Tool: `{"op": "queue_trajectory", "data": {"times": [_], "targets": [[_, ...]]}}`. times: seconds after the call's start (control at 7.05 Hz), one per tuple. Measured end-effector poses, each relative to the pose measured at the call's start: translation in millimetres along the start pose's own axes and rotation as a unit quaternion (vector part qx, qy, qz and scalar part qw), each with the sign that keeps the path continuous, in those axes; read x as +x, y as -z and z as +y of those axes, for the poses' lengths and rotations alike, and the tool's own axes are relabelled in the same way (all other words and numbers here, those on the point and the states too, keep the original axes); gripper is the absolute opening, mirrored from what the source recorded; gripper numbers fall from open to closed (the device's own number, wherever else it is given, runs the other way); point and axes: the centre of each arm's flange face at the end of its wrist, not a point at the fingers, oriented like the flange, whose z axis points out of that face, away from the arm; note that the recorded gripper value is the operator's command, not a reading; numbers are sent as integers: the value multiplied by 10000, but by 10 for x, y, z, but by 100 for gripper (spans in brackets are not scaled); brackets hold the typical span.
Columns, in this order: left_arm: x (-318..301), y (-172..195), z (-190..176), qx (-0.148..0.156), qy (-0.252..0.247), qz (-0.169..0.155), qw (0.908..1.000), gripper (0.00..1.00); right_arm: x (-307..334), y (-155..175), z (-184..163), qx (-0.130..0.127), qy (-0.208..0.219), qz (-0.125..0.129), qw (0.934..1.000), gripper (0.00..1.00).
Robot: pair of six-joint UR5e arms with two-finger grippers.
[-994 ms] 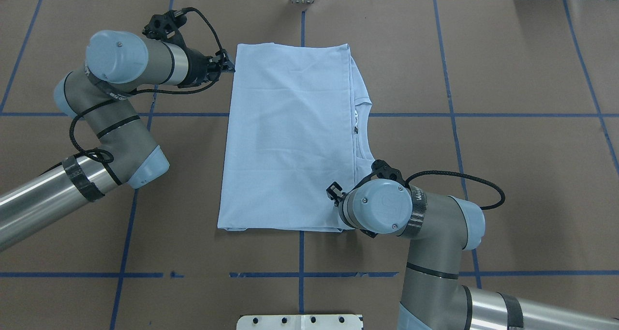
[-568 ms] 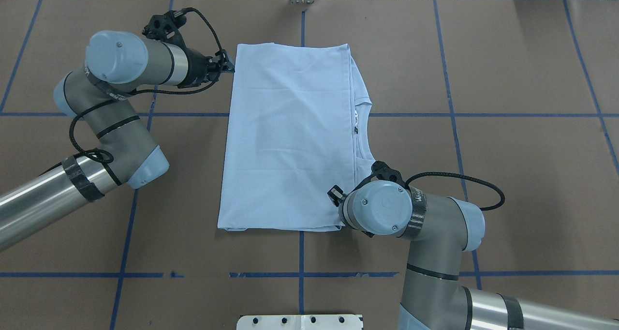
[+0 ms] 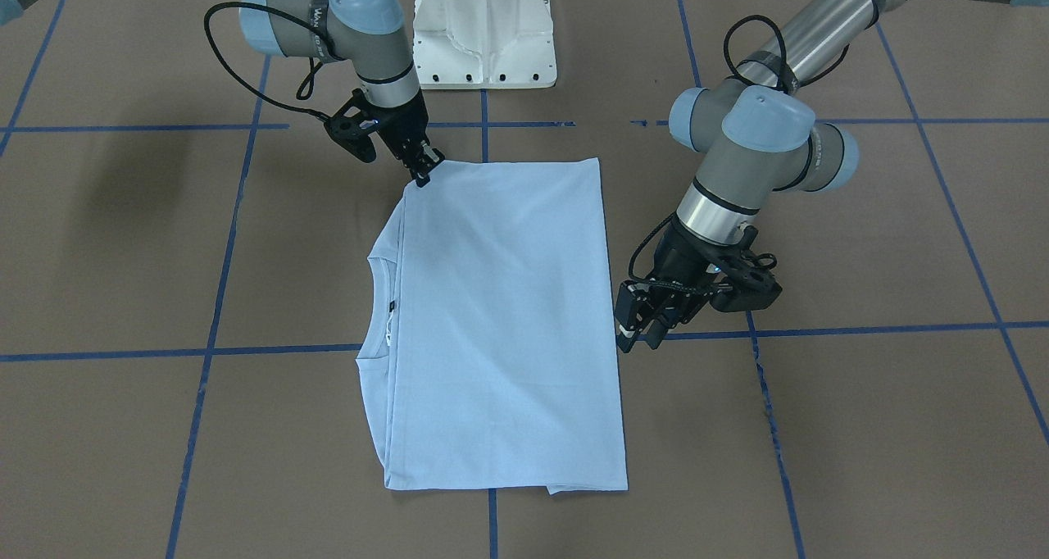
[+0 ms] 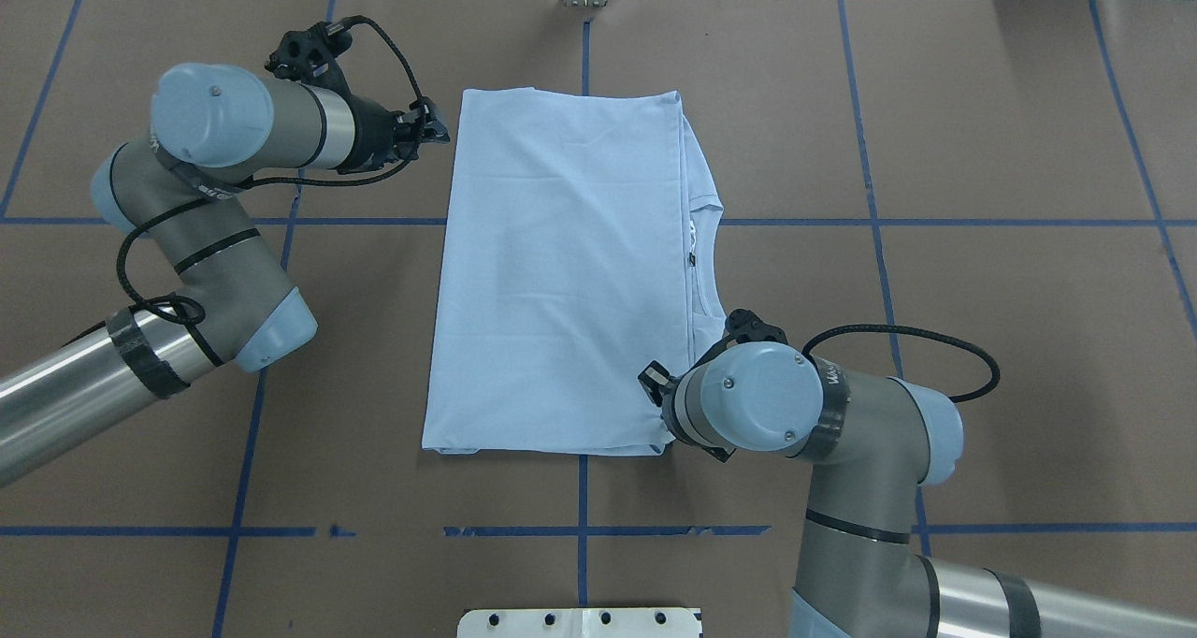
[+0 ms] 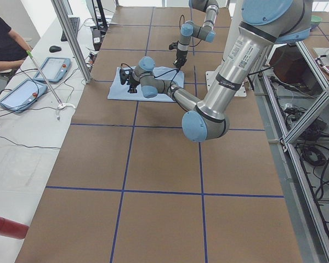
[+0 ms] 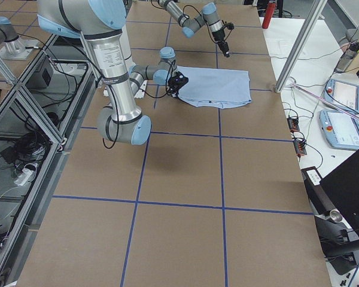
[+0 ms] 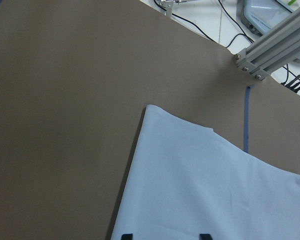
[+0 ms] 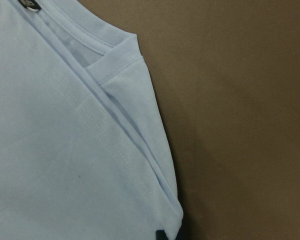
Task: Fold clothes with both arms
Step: 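Move the left gripper to the shirt corner nearest the robot and grasp it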
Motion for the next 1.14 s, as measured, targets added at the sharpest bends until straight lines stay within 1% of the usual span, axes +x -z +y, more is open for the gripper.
{"op": "queue_trajectory", "data": {"times": [0.14,0.28,0.43,0.57,0.85,0.99,1.14], "targets": [[-48,130,221,-141,277,87,9995,54,124,103,-63,-47,10,-6,10000,0],[-97,295,589,-358,606,173,9974,55,237,164,-126,-55,13,8,10000,0],[-152,434,999,-506,910,156,9944,55,296,192,-164,-51,13,19,10000,0],[-203,546,1517,-615,1147,4,9915,57,316,218,-177,-56,15,10,10000,0],[-172,806,2431,-822,1330,-488,9865,56,317,246,-173,-67,19,-12,10000,0],[-206,845,2831,-871,1360,-685,9845,56,318,247,-171,-67,21,-14,10000,0],[-265,829,3111,-909,1338,-820,9834,55,317,249,-169,-69,22,-16,10000,0]]}}
